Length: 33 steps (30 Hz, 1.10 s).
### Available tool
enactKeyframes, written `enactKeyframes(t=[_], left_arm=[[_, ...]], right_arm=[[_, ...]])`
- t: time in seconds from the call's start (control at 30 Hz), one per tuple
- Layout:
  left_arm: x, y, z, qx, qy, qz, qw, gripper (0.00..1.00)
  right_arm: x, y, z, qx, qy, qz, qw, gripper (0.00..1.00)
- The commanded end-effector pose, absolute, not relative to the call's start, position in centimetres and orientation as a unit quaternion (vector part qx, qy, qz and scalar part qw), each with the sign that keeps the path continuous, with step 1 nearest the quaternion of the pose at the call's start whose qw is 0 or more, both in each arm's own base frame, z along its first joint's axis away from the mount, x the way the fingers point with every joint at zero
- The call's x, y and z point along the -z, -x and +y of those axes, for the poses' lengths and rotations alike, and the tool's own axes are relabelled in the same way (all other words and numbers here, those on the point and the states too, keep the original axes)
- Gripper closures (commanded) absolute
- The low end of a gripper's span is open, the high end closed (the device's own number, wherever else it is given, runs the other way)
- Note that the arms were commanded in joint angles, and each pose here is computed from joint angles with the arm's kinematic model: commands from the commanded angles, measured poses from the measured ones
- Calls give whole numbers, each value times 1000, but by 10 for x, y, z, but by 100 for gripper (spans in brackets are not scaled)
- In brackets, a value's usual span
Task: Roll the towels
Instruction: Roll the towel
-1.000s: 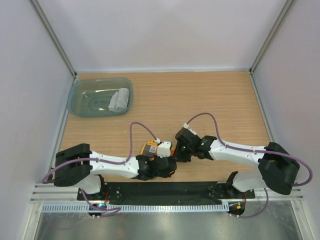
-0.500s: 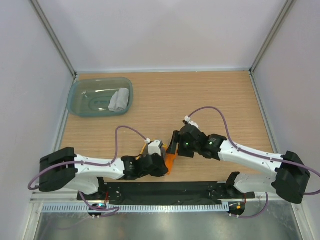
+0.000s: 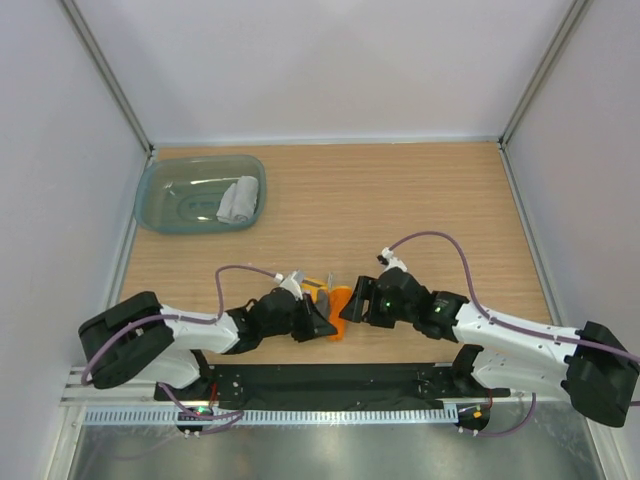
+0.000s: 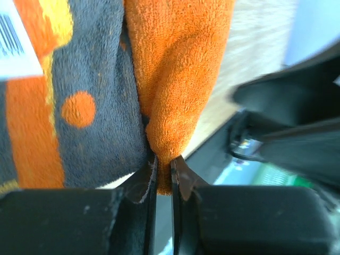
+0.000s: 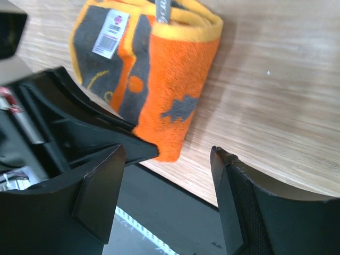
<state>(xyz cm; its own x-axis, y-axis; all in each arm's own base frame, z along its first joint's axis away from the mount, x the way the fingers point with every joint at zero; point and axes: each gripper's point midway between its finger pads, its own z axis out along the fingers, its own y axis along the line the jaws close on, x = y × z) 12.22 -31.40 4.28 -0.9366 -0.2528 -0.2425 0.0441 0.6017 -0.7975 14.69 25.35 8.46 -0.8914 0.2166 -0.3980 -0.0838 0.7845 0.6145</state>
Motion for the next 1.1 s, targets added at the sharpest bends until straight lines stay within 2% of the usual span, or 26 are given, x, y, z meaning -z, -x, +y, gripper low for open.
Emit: enactKeyframes(t=[0.0,0.13,0.3,0.57,0.73,0.87,0.97,1.07], left_arm=[[-63,-117,-328,520,74,841,127,98],[-67,-122,-325,559,110,814,113,99],[-56,-120,-322,562,134,812,89,100],[-60,-122,-322,595,162,784,63,100],[-66,-124,-321,625,175,759,54,100],[-53,-121,-322,613,175,770,37,100],[-54,-121,-323,616,171,768,40,100],[-58,-122,-325,620,166,765,42,99]], right_arm=[[-93,-149,273,-390,-39,889,236,28],[-83,-154,276,-397,-36,883,250,28],[-67,-157,274,-396,-44,880,256,30],[-46,-161,277,-392,-55,883,254,44],[-34,-165,270,-370,-55,889,265,45],[-31,-164,273,-374,-47,888,263,45],[-29,-165,275,-378,-48,886,263,54],[-27,-167,273,-371,-54,888,266,74]])
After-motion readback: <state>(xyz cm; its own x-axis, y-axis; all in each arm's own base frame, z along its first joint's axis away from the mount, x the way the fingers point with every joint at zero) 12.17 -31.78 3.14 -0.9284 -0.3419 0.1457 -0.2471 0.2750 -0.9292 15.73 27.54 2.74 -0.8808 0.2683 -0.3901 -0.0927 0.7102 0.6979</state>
